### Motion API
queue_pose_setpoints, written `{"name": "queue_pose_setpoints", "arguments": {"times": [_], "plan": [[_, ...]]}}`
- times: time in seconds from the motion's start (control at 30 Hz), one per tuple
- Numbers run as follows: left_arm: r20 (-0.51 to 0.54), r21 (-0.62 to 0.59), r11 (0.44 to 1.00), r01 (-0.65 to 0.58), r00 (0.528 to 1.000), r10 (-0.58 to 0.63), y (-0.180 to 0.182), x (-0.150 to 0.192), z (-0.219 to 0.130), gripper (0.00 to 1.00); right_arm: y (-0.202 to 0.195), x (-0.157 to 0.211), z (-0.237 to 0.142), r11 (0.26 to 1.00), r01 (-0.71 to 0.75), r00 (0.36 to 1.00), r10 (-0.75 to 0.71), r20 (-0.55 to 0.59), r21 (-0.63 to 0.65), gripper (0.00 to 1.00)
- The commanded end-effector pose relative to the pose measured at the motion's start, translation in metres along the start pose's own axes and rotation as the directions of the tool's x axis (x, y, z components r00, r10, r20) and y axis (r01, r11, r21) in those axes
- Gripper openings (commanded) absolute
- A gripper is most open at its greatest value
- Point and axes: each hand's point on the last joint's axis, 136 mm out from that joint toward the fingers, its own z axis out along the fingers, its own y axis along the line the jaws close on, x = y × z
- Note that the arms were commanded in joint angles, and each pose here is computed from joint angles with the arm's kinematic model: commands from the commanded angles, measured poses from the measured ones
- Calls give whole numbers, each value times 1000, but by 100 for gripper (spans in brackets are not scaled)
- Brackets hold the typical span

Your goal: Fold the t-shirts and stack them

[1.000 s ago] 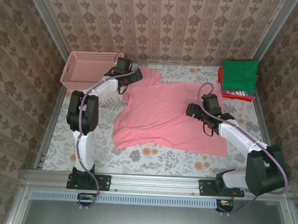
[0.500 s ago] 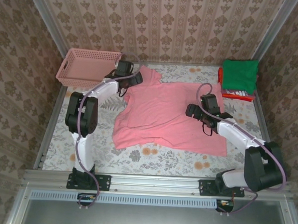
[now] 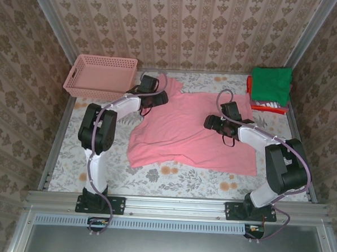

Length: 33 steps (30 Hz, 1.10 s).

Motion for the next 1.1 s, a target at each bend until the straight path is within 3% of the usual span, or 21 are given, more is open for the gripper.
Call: {"name": "queue_pose_setpoints", "arguments": {"times": [0.0,0.2,0.57,0.7,0.9,1.07], "plan": [[-54,9,998,62,997,-61,10,10,14,72,8,-5,-2,1000,-5,1000,5,6,-29,83],[-83,-60,991,122,989,-126,40,16,16,63,2,0,-4,1000,-5,1000,5,4,-12,82],[-42,-160,979,123,990,-131,82,3,-5,63,1,2,-3,1000,0,1000,0,-2,-8,82],[-16,-123,986,116,993,-119,74,-5,-21,66,-6,3,0,1000,-1,1000,2,-4,17,82],[54,-59,995,78,996,-74,45,-21,-56,80,-24,4,9,997,-48,999,49,-17,53,80],[47,-21,996,88,995,-87,29,-4,-72,79,-43,-4,7,992,-97,995,98,-2,76,77]]}}
